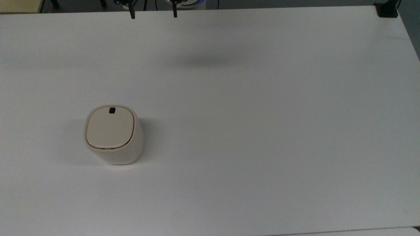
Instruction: Open the trash bin
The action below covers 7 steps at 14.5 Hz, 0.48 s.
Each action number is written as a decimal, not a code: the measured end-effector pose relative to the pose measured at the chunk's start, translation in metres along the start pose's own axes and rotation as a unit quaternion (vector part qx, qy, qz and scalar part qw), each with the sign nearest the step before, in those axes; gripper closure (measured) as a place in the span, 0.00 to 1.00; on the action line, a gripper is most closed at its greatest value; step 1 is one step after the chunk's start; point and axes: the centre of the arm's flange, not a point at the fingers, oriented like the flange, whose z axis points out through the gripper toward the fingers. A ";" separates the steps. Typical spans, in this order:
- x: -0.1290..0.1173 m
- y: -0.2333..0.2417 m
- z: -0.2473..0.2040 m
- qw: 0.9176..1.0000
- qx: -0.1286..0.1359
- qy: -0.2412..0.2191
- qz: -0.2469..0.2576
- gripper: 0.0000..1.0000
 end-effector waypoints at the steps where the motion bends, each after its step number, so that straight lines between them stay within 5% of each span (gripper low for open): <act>1: 0.000 -0.001 0.000 1.000 0.000 0.000 -0.001 0.00; 7: 0.000 -0.004 0.002 1.000 0.000 -0.002 -0.004 0.00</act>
